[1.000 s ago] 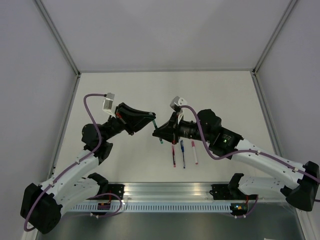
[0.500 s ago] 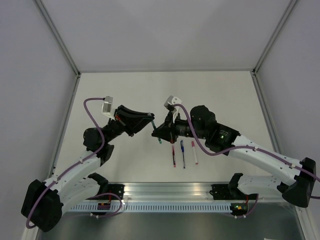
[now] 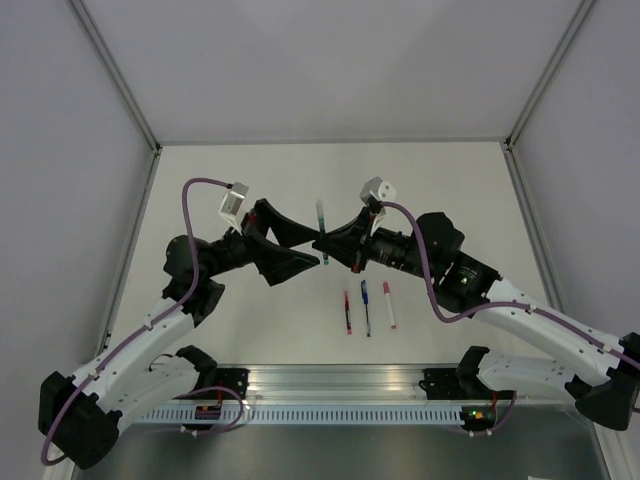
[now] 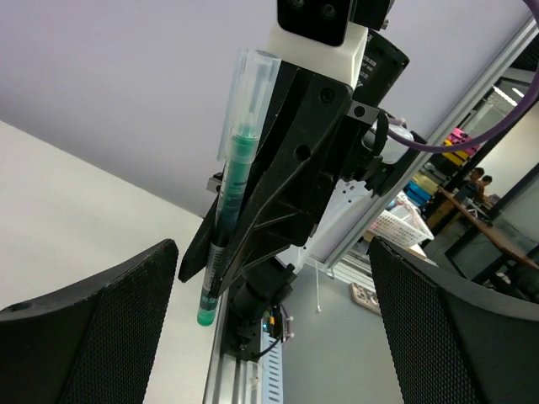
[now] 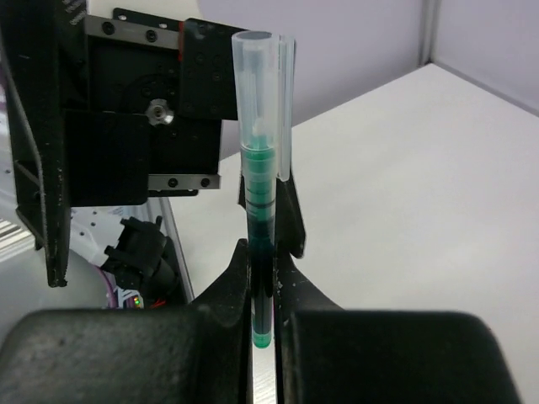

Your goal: Insert the pens into the pen caps

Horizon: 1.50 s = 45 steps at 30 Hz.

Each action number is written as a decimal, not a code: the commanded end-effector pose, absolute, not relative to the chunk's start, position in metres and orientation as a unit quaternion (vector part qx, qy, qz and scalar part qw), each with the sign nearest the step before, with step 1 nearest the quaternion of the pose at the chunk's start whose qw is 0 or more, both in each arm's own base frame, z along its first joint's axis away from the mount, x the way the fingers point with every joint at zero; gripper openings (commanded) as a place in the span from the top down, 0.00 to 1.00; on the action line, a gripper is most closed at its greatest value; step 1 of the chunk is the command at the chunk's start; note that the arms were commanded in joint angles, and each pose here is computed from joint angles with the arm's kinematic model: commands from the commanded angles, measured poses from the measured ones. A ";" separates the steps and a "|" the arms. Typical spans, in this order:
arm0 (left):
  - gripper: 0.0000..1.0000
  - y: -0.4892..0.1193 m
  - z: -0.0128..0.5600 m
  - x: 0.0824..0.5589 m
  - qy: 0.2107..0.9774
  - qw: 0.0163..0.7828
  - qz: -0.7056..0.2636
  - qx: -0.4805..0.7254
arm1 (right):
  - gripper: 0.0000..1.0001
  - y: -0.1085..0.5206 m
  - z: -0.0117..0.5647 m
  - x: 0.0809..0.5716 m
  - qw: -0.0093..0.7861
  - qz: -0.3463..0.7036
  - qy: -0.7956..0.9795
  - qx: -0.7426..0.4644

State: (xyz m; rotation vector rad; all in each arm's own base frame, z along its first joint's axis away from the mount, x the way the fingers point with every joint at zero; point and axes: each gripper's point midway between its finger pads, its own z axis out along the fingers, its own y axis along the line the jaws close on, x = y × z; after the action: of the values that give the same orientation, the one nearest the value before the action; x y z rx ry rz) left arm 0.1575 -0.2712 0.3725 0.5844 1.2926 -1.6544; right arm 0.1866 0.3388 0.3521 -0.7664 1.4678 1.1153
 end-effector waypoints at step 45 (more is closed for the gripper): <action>0.00 -0.101 0.186 0.256 0.770 0.605 -0.171 -0.107 | 0.90 0.323 0.017 0.178 0.304 0.140 0.942 0.019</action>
State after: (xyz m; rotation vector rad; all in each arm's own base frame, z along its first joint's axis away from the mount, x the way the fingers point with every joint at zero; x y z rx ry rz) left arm 0.2554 -0.1057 0.1719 -0.2498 1.8214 -0.4177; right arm 0.1754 0.3232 0.0144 0.0087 2.5105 0.4256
